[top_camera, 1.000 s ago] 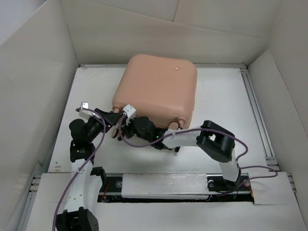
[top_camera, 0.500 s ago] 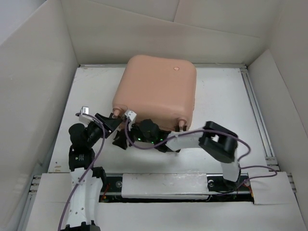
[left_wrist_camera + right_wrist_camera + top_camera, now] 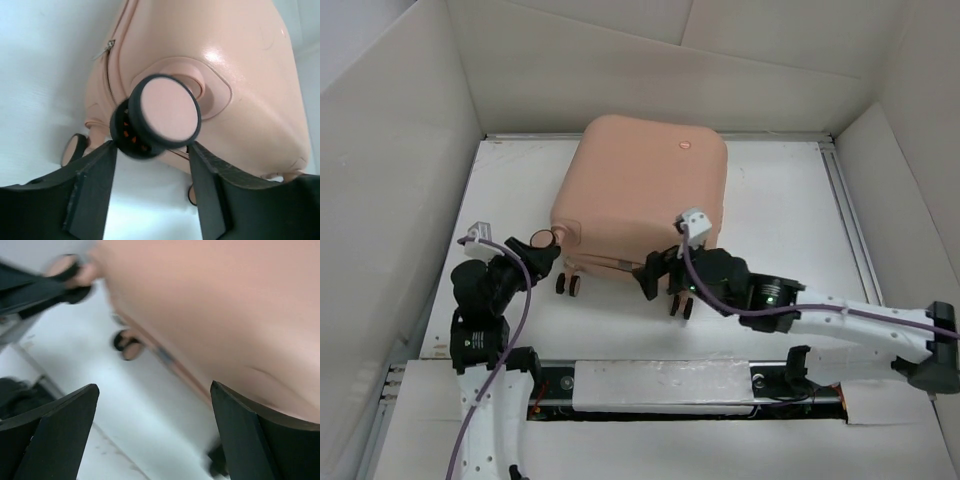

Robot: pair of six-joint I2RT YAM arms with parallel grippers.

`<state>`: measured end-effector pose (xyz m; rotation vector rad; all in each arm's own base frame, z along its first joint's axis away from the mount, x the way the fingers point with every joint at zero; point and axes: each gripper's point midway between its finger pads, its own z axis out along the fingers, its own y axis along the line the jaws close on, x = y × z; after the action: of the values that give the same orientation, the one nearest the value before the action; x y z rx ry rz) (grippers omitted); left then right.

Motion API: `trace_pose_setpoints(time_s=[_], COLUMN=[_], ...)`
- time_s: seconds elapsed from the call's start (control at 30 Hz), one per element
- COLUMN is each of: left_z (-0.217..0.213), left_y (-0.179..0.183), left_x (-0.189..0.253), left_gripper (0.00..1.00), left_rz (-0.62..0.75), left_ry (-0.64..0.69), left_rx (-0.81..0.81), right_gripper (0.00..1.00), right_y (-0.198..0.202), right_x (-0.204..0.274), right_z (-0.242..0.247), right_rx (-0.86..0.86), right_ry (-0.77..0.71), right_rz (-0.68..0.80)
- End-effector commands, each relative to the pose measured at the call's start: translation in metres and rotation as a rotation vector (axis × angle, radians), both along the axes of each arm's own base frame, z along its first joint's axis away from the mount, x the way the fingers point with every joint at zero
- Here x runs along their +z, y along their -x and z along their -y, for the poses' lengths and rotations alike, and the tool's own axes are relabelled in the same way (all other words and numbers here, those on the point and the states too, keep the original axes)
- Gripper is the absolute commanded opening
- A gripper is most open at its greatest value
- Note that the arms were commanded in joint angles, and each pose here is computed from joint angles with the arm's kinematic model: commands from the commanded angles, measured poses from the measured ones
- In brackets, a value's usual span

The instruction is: Pack the luggage

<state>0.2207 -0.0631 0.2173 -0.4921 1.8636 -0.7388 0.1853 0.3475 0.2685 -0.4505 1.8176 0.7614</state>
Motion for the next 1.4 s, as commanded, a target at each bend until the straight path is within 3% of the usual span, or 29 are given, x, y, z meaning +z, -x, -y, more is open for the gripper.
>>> trace_pose_setpoints(time_s=[0.0,0.13,0.3,0.47,0.53,0.6,0.63,0.7,0.77,0.8,0.97,1.13,1.17,1.2,1.23,1.27,1.3,1.33,1.37], left_z=[0.0,0.004,0.007,0.021,0.027,0.035,0.038,0.043,0.046,0.047,0.049,0.035,0.031,0.037,0.042,0.04,0.079,0.094,0.082], left_y=[0.001,0.017,0.025,0.031,0.028,0.028,0.028,0.029,0.025,0.023,-0.004,-0.045,-0.055,-0.072,-0.079,-0.097,-0.113,-0.122,-0.138], left_x=[0.053,0.064,0.067,0.069,0.064,0.064,0.061,0.068,0.074,0.081,0.106,0.137,0.141,0.131,0.146,0.143,0.121,0.155,0.151], left_gripper=[0.46,0.45,0.6,0.63,0.62,0.62,0.62,0.62,0.62,0.62,0.65,0.69,0.69,0.69,0.69,0.69,0.7,0.7,0.7], left_rz=[0.232,0.3,0.302,0.322,0.301,0.301,0.296,0.332,0.344,0.375,0.413,0.445,0.447,0.392,0.406,0.384,0.29,0.323,0.271], left_ry=[-0.073,-0.079,-0.077,-0.064,-0.052,-0.049,-0.043,-0.045,-0.028,-0.028,0.073,0.061,0.052,0.071,0.073,0.021,-0.007,-0.057,-0.144], left_rx=[-0.011,-0.026,-0.036,-0.13,-0.17,-0.238,-0.258,-0.299,-0.317,-0.329,-0.331,-0.262,-0.238,-0.247,-0.25,-0.188,-0.254,-0.226,-0.037], right_gripper=[1.0,1.0,1.0,1.0,0.87,0.56,0.35,0.21,0.19,0.18,0.19,0.25,0.31,0.46,0.54,0.61,0.67,0.75,0.78], right_y=[-0.023,-0.019,-0.014,-0.026,-0.046,-0.075,-0.091,-0.133,-0.156,-0.175,-0.217,-0.232,-0.232,-0.23,-0.226,-0.222,-0.217,-0.208,-0.201], right_x=[-0.035,-0.045,-0.078,-0.098,-0.081,-0.065,-0.047,-0.03,-0.012,-0.004,0.019,0.007,0.007,-0.003,0.01,0.013,0.012,0.025,0.031], right_z=[0.098,0.134,0.122,0.122,0.114,0.122,0.122,0.158,0.167,0.197,0.243,0.267,0.267,0.267,0.263,0.262,0.255,0.253,0.252], right_rx=[-0.334,-0.437,-0.405,-0.468,-0.495,-0.513,-0.521,-0.583,-0.55,-0.61,-0.604,-0.638,-0.638,-0.636,-0.638,-0.648,-0.634,-0.626,-0.627], right_ry=[0.243,0.34,0.431,0.509,0.459,0.444,0.369,0.347,0.276,0.282,0.235,0.247,0.247,0.26,0.234,0.219,0.218,0.2,0.198], right_rz=[-0.042,-0.099,-0.178,-0.182,-0.151,-0.114,-0.084,-0.061,-0.052,-0.038,-0.025,-0.06,-0.06,-0.08,-0.03,-0.019,-0.01,0.016,0.025])
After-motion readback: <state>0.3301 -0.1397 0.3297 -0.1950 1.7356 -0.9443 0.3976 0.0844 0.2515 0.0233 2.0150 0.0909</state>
